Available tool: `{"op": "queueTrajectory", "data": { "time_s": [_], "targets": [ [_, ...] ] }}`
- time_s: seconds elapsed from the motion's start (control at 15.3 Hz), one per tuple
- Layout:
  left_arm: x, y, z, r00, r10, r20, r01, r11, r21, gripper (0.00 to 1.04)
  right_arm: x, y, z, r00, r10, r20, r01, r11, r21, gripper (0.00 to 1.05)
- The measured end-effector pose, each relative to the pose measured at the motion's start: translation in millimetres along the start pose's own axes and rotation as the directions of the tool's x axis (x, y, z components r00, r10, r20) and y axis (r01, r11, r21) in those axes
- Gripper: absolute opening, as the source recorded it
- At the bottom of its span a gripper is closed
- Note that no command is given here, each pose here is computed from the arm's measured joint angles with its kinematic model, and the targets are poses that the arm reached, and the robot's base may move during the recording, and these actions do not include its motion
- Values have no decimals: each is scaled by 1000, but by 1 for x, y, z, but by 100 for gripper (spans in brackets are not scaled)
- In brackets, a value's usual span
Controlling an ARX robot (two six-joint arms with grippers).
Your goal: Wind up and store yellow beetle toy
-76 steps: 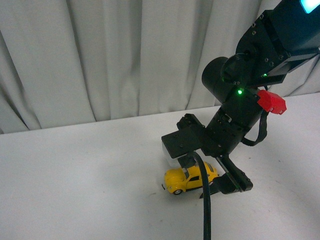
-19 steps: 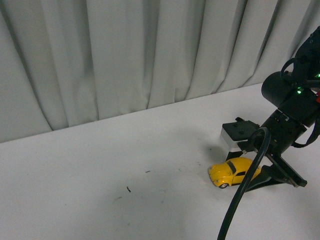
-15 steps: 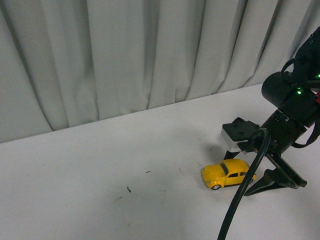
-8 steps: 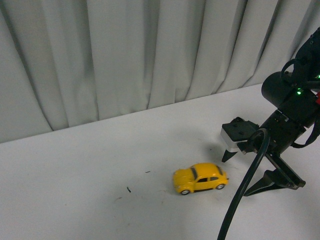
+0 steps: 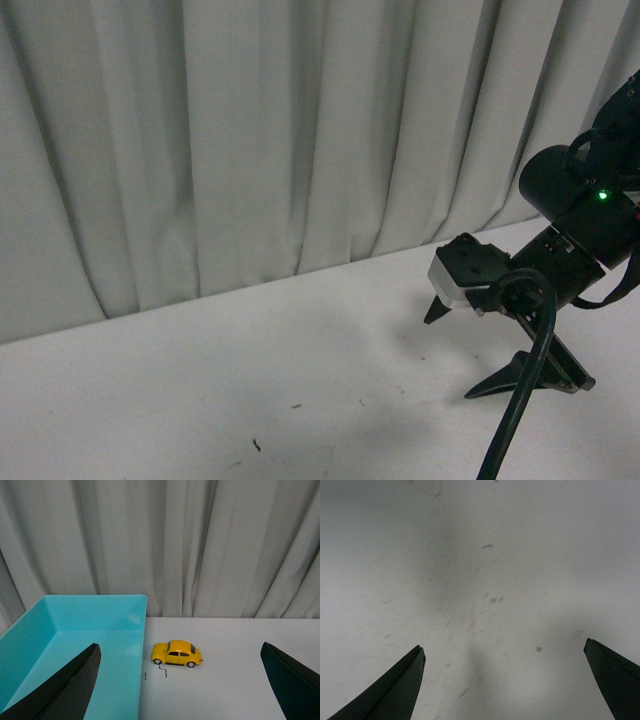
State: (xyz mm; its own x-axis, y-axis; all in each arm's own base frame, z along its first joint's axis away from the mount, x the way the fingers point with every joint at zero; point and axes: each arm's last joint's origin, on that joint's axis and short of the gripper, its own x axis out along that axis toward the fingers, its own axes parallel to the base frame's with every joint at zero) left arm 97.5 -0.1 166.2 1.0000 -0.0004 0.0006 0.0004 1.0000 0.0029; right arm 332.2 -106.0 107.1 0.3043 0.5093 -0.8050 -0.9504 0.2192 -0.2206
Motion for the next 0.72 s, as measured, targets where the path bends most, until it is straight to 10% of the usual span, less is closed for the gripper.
{"op": "queueTrajectory", "data": {
  "time_s": [0.46,0.66,0.72],
  "targets": [
    [0,0,0,1000,0,0,0,1000,0,98,-64,-28,70,933,-318,166,335,938,-86,98],
    [0,0,0,1000,0,0,0,1000,0,98,-106,-20,107,830,-456,321,506,858,-90,98],
    [0,0,0,1000,0,0,0,1000,0,98,-142,-10,133,704,-556,441,636,770,-45,98]
  ]
}}
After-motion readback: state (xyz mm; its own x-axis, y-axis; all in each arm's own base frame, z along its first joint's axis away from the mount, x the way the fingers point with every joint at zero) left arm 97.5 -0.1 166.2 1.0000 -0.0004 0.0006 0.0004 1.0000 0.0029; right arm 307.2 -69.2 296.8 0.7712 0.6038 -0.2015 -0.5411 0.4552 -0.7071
